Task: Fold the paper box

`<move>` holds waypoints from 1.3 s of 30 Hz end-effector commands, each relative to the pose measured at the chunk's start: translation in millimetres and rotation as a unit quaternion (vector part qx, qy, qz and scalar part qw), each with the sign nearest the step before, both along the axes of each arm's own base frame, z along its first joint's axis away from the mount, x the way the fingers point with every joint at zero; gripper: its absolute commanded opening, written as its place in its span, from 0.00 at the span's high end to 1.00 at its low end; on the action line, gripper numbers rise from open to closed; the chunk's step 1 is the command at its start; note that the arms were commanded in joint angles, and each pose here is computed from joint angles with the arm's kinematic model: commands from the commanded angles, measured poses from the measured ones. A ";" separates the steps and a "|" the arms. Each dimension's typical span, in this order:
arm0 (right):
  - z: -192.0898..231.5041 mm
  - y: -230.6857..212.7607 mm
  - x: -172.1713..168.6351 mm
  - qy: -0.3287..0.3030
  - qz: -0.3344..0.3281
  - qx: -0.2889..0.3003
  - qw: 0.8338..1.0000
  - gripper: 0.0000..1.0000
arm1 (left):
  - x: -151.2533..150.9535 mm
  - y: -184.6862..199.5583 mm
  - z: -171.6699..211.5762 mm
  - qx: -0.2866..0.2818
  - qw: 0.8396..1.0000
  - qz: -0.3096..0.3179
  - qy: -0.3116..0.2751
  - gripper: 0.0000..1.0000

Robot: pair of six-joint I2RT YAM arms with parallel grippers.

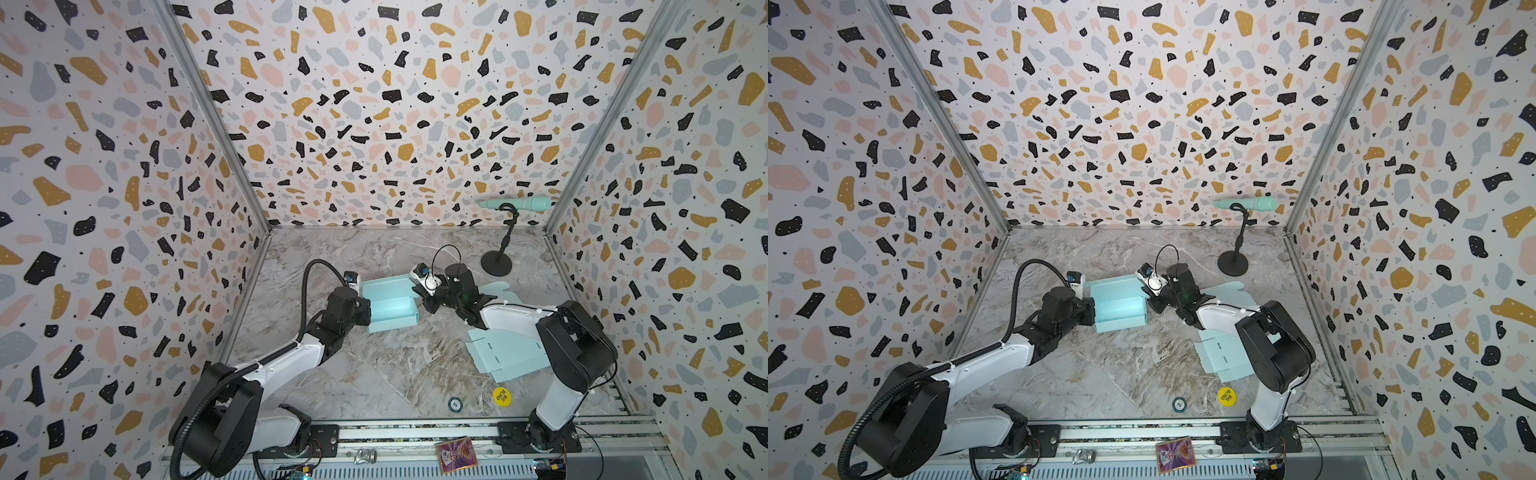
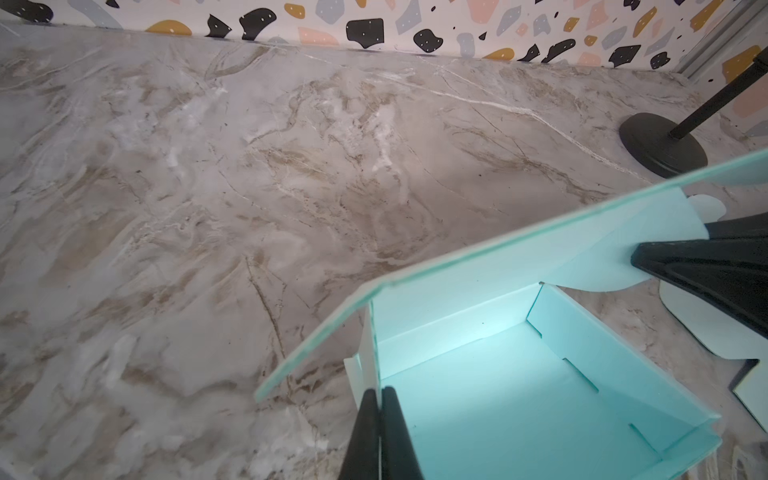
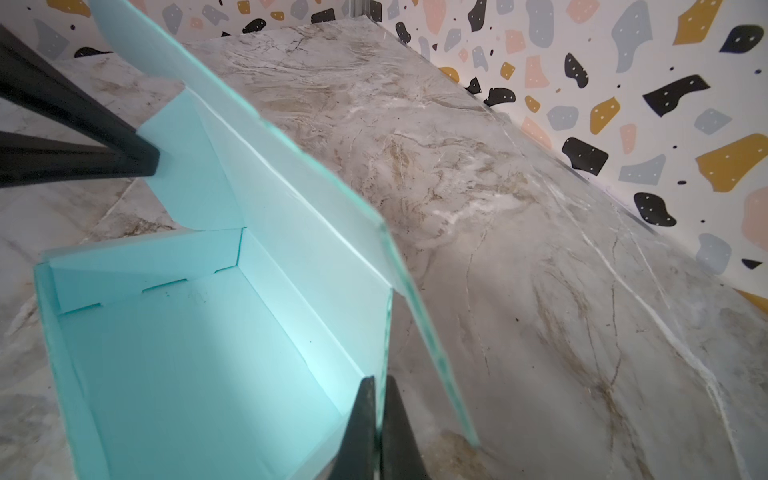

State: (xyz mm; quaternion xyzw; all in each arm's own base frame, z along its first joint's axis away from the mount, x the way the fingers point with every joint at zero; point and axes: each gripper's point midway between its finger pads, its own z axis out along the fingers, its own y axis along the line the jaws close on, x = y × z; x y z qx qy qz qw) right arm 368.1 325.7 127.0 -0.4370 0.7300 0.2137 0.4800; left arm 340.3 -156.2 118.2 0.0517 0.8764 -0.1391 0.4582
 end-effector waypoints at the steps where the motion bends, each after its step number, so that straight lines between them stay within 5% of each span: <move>1: 7.4 24.2 -23.3 0.035 0.029 0.030 0.999 0.94 | -2.8 -25.3 28.0 -0.052 0.997 -0.043 -0.043 1.00; 10: 15.3 32.1 -41.0 0.036 0.018 0.057 0.998 0.84 | -9.5 -19.6 41.2 -0.086 0.994 -0.016 -0.059 1.00; 39: -9.6 51.4 -69.4 0.045 0.008 0.036 0.998 0.84 | -37.8 -16.3 7.9 -0.108 0.988 0.014 -0.107 1.00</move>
